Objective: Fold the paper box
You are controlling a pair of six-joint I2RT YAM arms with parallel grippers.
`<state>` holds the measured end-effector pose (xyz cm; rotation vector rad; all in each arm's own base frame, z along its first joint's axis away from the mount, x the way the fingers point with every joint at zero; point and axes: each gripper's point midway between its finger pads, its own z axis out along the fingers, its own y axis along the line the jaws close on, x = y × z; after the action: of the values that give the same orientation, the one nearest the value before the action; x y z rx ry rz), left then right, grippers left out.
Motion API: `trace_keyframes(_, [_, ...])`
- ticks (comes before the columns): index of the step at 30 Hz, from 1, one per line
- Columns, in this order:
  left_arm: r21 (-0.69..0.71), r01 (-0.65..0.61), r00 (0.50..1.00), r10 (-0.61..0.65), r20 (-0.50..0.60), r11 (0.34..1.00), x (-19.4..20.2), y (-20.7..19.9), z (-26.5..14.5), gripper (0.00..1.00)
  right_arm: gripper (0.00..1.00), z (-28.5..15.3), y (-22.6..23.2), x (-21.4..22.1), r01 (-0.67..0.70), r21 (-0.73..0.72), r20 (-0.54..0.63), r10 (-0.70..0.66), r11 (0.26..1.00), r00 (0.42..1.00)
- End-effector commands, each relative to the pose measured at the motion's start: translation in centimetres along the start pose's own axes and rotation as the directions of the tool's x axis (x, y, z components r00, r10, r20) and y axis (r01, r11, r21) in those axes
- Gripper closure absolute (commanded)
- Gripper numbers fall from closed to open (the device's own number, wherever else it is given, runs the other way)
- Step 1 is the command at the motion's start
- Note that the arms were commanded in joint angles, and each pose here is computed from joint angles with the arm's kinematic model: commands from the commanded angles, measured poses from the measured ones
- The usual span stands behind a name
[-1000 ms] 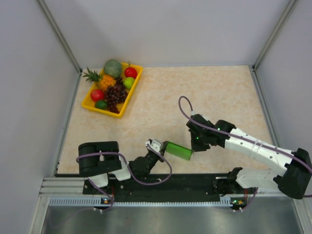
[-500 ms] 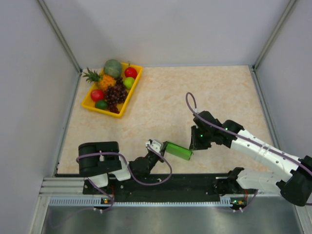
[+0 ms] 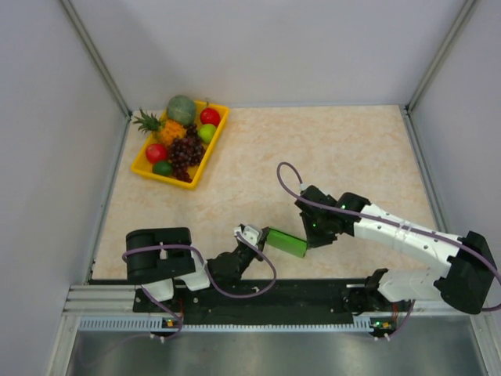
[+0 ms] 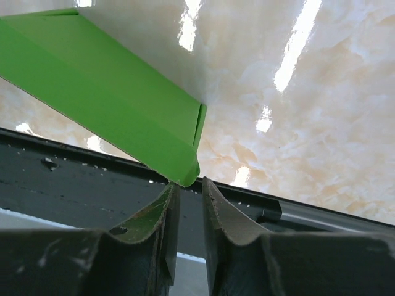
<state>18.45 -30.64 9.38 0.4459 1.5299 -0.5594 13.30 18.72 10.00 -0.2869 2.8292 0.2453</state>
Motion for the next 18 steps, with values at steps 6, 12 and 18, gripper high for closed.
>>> trace_keyframes(6, [0.032,0.0,1.0,0.0,0.007,0.999,0.34,-0.48,-0.43,1.0,0.84,-1.0,0.79,-2.26,0.0,0.004,0.083,0.0,1.0,0.997])
trace_keyframes(12, [0.032,0.002,1.0,-0.002,0.009,0.999,0.28,-0.44,-0.48,1.0,0.86,-0.52,1.06,-2.18,-0.001,-0.005,0.073,0.001,1.0,0.997])
trace_keyframes(18, [0.032,0.001,1.0,-0.002,0.011,0.999,0.27,-0.46,-0.55,1.0,1.0,-0.58,1.08,-2.64,-0.01,-0.001,0.09,0.01,1.0,0.996])
